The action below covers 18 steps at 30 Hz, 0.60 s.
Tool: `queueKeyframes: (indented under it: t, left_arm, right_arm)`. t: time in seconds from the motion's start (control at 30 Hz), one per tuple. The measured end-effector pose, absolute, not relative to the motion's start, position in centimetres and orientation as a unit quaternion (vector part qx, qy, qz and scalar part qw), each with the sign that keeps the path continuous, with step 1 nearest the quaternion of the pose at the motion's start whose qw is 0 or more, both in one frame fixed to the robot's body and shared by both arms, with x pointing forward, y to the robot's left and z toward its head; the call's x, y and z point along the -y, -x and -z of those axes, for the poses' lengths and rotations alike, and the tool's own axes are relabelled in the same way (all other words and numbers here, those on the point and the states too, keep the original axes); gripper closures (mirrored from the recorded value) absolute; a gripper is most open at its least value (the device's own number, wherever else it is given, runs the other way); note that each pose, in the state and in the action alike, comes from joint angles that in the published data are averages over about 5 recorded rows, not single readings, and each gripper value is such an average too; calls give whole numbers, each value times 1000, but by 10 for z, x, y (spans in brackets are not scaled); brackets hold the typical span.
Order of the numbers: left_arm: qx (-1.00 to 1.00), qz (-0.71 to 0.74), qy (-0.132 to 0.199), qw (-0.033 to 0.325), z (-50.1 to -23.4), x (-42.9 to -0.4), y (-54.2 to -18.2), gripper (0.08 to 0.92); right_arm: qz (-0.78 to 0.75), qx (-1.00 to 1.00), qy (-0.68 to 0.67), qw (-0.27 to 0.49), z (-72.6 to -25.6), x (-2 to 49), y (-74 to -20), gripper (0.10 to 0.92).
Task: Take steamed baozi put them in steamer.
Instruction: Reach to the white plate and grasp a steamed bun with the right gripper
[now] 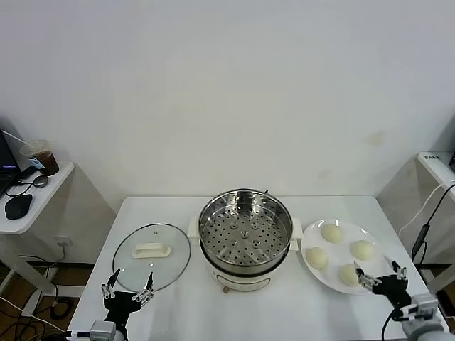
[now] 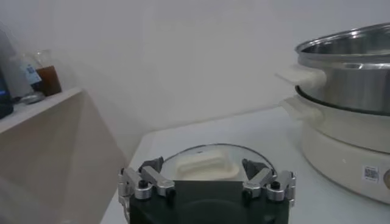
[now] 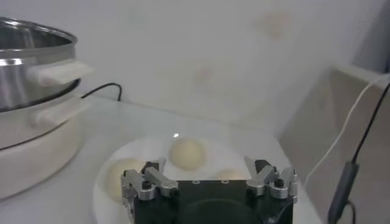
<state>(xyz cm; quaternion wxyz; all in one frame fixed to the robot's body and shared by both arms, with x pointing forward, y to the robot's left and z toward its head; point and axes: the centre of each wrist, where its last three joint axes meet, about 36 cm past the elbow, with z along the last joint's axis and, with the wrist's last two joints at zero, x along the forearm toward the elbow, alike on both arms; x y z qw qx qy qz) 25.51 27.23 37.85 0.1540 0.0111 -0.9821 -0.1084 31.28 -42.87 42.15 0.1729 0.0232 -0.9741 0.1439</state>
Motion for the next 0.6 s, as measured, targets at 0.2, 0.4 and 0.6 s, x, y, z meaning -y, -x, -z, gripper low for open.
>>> queueKeyframes:
  t: [0.2, 0.4, 0.6]
  left_arm:
    - [982, 111, -16, 153, -379, -271, -253, 177]
    - [983, 109, -20, 149, -383, -266, -250, 177]
    - [983, 107, -28, 145, -386, -261, -246, 177]
  right_arm:
    - [-246, 953, -61, 167, -451, 453, -361, 200]
    - [-385, 894, -147, 176, -493, 484, -430, 200]
    - [-483, 813, -245, 215, -524, 498, -495, 200]
